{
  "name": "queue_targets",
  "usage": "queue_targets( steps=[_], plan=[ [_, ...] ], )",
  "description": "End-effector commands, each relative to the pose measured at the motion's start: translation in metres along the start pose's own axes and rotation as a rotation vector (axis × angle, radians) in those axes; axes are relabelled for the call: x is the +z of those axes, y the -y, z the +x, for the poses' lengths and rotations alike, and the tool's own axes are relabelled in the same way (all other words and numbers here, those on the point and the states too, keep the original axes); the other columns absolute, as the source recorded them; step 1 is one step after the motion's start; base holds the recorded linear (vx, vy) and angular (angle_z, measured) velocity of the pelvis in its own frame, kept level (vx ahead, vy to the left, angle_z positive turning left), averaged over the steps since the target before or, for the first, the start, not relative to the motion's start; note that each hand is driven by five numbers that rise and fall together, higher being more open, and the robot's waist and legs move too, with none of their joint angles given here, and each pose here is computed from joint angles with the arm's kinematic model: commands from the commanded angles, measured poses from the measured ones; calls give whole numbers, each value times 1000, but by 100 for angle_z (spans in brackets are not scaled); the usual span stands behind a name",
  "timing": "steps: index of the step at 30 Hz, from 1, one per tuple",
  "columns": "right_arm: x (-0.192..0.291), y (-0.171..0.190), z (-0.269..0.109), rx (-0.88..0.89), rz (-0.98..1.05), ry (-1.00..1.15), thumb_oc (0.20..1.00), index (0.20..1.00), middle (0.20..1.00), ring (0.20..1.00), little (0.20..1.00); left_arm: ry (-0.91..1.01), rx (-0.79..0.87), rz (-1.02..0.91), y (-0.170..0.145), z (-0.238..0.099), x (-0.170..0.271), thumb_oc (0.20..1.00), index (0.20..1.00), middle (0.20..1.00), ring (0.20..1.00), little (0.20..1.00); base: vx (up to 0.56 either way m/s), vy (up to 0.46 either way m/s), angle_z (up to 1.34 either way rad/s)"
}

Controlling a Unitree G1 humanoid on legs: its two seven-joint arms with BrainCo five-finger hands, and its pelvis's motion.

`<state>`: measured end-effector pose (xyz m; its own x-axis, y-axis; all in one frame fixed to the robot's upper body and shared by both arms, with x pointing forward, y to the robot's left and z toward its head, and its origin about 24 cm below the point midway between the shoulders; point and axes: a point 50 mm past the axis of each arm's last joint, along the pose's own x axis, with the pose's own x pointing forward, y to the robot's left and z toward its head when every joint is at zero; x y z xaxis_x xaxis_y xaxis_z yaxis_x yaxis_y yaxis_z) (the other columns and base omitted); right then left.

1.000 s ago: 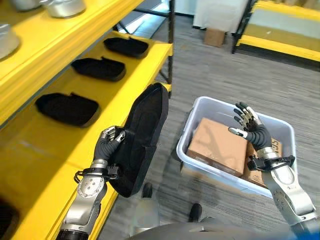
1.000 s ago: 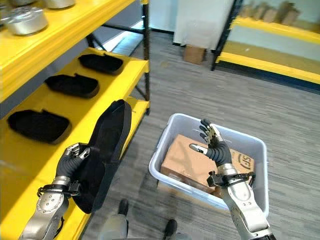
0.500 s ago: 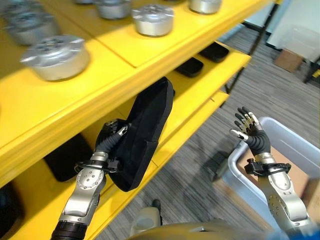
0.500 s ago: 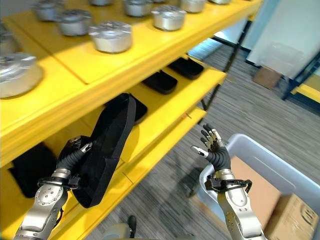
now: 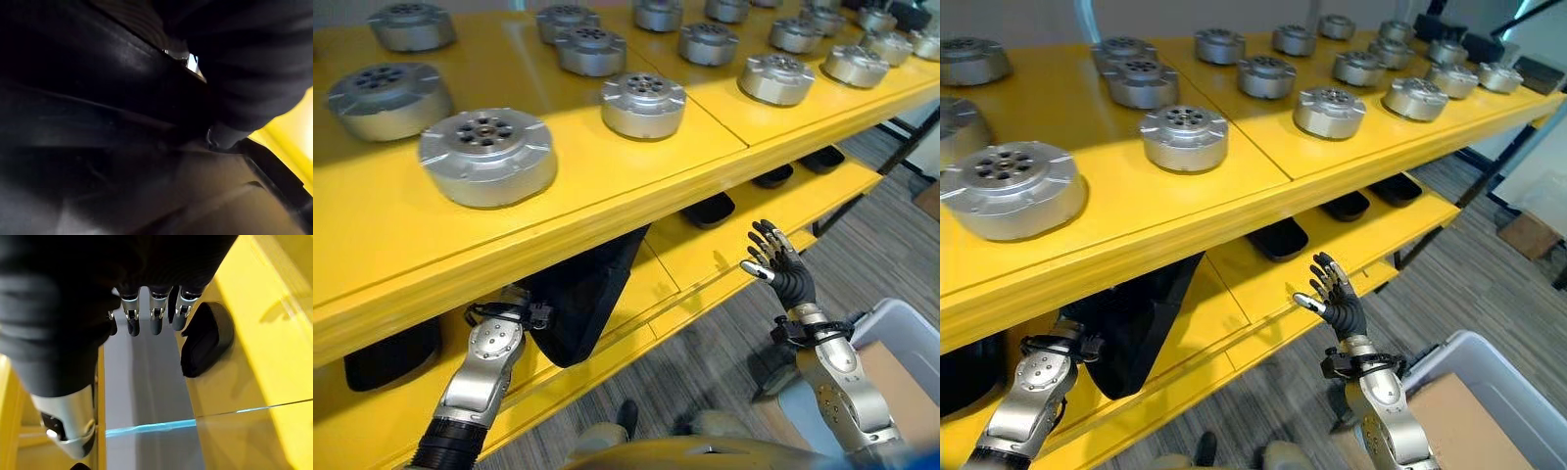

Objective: Move parts from the plastic box to the shelf.

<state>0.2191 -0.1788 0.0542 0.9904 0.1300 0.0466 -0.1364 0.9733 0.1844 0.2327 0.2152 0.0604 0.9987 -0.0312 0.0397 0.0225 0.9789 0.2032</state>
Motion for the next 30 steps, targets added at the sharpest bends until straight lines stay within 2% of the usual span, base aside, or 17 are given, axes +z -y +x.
queue_targets(
  steps=[1, 7, 16, 30],
  plan=[
    [31, 1, 11, 47, -25, 147, 1000, 1000, 1000, 1000, 1000, 200, 3, -16, 3, 5, 36, 200, 200, 200, 200, 200, -34, -68, 11],
    [32, 2, 14, 54, -36, 148, 1000, 1000, 1000, 1000, 1000, 181, 15, -65, 0, -7, 30, 200, 200, 200, 200, 200, -72, -96, 3],
    [42, 3, 19, 31, -51, 190, 1000, 1000, 1000, 1000, 1000, 205, 38, -96, -1, -2, 36, 200, 200, 200, 200, 200, -132, 35, 46],
    [42, 17, 15, -49, -56, 188, 1000, 1000, 1000, 1000, 1000, 230, 2, -132, 8, 8, 42, 200, 200, 200, 200, 200, -4, 296, 56]
  ],
)
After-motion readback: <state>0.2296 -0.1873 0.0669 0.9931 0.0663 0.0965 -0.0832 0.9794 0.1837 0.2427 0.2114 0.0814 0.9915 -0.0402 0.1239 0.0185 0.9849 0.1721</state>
